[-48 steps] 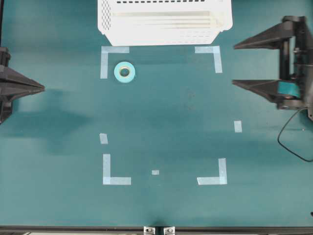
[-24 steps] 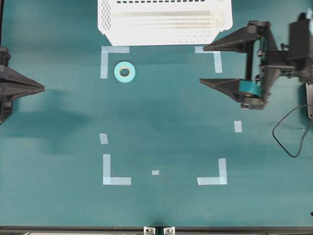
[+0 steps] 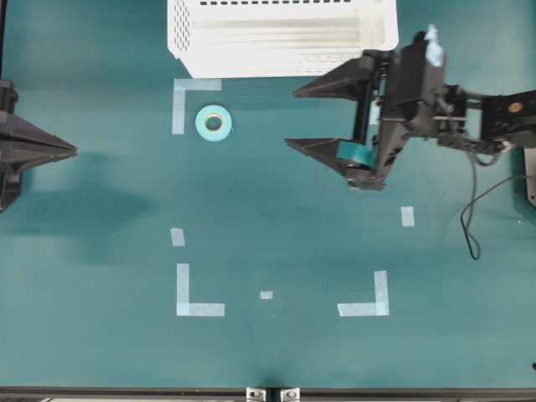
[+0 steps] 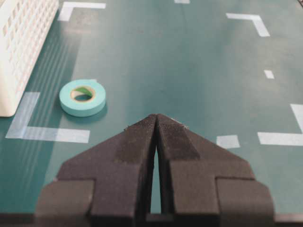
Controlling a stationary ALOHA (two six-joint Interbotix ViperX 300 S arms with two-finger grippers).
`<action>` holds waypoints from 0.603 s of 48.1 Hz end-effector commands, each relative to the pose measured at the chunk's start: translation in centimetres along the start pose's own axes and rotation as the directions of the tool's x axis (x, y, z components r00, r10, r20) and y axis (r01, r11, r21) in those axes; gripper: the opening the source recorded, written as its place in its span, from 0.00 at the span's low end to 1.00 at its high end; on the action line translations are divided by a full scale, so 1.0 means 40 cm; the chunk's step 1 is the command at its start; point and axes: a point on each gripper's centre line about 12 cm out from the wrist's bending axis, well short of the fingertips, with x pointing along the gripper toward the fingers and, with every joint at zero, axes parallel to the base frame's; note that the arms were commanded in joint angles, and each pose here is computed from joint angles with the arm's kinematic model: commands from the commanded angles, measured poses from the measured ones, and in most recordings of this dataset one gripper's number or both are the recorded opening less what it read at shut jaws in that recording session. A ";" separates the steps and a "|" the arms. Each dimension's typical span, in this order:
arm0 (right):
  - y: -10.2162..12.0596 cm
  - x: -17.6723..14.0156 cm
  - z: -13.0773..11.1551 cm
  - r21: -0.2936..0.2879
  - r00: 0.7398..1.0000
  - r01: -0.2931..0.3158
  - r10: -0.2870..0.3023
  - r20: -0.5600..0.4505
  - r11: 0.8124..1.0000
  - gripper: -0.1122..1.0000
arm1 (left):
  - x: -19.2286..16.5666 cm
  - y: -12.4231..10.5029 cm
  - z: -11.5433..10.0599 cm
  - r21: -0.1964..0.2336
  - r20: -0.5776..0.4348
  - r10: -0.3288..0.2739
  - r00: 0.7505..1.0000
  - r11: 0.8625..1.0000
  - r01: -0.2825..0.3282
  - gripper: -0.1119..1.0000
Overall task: Put the tape into the white basket.
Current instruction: 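Move the right gripper left over the light-blue tape roll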
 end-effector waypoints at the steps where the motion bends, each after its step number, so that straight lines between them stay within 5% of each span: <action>1: 0.007 0.027 0.022 0.017 0.999 0.002 -0.003 0.047 1.000 0.94 | 0.001 0.000 0.014 0.001 0.011 0.002 1.000 1.000 -0.002 0.00; 29: -0.039 0.116 -0.045 0.077 0.977 0.197 -0.202 0.065 0.977 0.94 | 0.001 0.000 0.014 0.001 0.011 0.002 1.000 1.000 -0.002 0.00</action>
